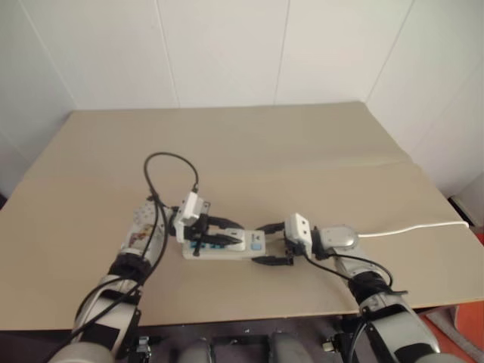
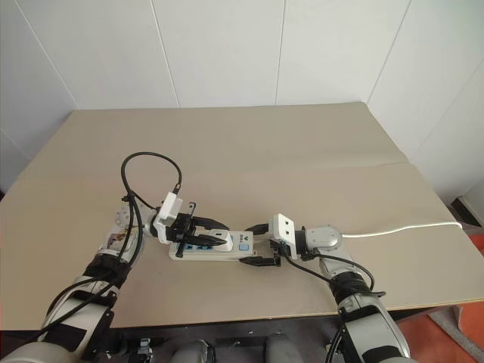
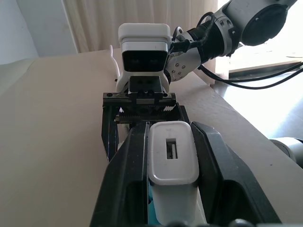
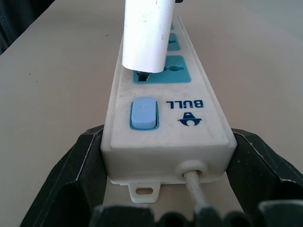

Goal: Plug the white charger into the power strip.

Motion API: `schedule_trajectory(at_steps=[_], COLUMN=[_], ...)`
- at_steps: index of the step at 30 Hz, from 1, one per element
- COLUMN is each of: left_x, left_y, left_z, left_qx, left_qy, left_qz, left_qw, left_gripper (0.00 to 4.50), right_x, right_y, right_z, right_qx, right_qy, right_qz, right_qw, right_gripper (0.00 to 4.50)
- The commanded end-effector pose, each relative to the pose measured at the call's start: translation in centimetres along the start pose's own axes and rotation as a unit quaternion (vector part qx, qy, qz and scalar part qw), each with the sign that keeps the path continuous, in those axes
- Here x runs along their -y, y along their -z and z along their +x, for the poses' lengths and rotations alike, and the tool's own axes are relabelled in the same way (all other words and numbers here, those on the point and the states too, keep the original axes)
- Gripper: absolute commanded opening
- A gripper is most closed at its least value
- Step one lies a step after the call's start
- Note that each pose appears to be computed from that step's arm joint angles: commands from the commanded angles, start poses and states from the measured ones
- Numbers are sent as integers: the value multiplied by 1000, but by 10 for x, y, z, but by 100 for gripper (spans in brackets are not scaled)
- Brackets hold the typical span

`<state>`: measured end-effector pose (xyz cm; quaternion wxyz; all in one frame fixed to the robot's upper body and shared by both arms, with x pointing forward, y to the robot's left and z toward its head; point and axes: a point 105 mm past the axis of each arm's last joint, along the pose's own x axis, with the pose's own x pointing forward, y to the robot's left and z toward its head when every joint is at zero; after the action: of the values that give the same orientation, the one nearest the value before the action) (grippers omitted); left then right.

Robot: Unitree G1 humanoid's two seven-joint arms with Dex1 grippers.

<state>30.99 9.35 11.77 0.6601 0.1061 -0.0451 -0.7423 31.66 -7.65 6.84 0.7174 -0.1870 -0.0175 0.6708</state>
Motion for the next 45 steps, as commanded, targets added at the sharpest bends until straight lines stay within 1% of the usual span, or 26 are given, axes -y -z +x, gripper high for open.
schedule_trajectory(at_steps=[1,7,14,18,29,33,41,43,45], left_x=[12,12,16,18,28,30,25,22,18], left_y=[44,53,47,54,71,77,74,70,67], left_z=[-11,-2,3,-2,-10,-17,-21,-20,-19], left_qx=[-92,-147,-154,-166,-171,-187,-176,-162,-152], left_qy=[-21,-21,-11,-21,-63,-68,-60,-59,-62], left_qz=[-73,-86,-88,-96,-115,-122,-111,-98,-90], left_qw=[993,985,984,981,977,973,976,980,982], left_gripper=[103,103,103,103,103,103,103,176,227], right_x=[-14,-13,-13,-14,-14,-12,-13,-13,-13], right_y=[14,14,15,15,15,15,15,16,16], right_z=[3,5,6,6,6,6,7,7,7], right_qx=[-31,-30,-30,-31,-30,-31,-31,-31,-32], right_qy=[-29,-28,-27,-26,-24,-25,-27,-26,-26], right_qz=[6,6,6,6,6,5,6,7,7], right_qw=[999,999,999,999,999,999,999,999,999], right_gripper=[341,341,341,341,341,341,341,341,341])
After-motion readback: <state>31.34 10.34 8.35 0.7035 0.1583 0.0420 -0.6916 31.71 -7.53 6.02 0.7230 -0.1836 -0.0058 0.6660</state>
